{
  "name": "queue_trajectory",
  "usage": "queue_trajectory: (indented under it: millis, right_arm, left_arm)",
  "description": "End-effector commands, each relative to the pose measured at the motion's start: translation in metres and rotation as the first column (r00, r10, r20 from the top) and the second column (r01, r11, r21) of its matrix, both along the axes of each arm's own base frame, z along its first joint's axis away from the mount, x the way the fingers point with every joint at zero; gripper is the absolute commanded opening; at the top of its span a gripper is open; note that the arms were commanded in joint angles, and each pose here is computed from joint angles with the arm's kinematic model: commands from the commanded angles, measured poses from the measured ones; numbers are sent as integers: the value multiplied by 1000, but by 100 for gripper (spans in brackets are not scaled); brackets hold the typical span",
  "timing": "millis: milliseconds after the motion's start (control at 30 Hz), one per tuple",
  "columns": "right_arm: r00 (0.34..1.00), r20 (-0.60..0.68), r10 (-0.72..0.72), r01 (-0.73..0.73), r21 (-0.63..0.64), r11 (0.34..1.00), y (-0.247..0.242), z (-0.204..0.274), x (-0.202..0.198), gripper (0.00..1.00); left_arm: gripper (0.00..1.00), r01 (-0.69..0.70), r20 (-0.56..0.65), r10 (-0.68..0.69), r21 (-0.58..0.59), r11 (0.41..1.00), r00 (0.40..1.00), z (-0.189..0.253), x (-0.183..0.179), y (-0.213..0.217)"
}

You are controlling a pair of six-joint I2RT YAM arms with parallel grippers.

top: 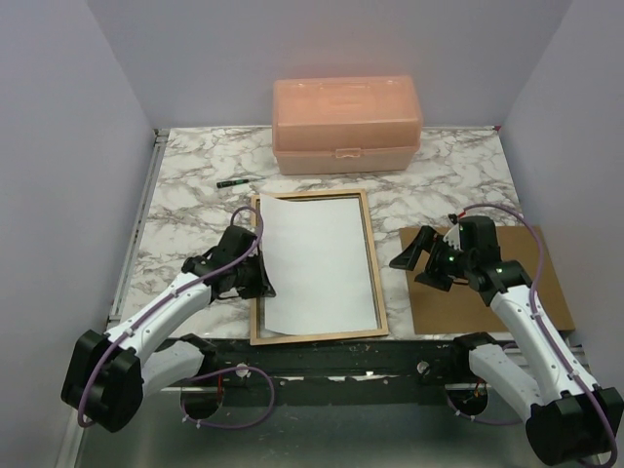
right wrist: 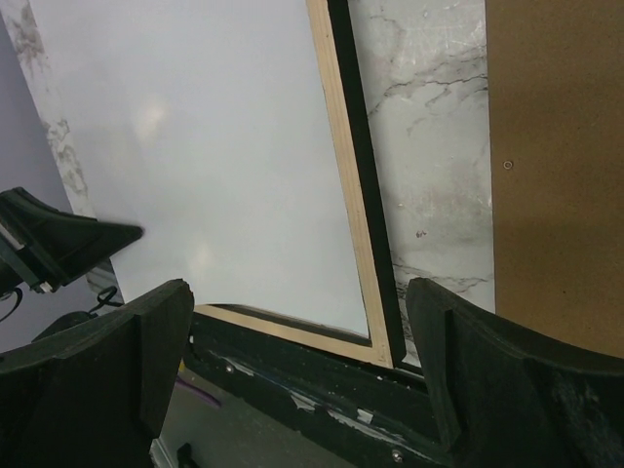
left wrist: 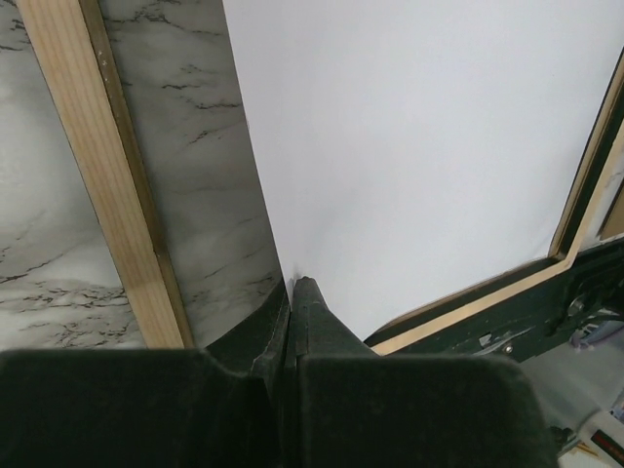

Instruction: Put the photo into the frame

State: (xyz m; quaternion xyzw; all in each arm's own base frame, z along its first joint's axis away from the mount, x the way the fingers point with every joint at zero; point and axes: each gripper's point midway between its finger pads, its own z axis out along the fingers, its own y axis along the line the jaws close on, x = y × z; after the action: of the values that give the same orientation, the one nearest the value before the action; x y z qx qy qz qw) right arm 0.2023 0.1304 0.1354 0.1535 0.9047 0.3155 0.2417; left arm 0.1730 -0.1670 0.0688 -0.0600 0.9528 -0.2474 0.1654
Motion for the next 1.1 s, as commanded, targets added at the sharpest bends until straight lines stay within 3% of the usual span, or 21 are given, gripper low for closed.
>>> queue_trajectory:
  millis: [0, 467, 767, 900, 1067]
  right_arm:
    - [1000, -10, 18, -18, -15, 1000, -1, -9, -3, 100]
    - [999, -2, 32, -32, 33, 999, 6, -9, -2, 100]
    - [1000, -12, 25, -25, 45, 999, 7, -15, -3, 100]
    - [1000, -21, 21, -20, 35, 999, 5, -18, -6, 100]
    - [1000, -9, -5, 5, 28, 1000, 2, -16, -7, 100]
  left_arm:
    - [0, 42, 42, -42, 21, 999, 998, 6, 11, -1]
    - [0, -56, 66, 56, -5, 998, 996, 10, 22, -1]
    - [0, -34, 64, 36, -38, 999, 997, 9, 23, -9]
    - [11, -33, 72, 36, -36, 999, 997, 10, 22, -7]
    - [37, -42, 95, 42, 2, 999, 995, 13, 21, 2]
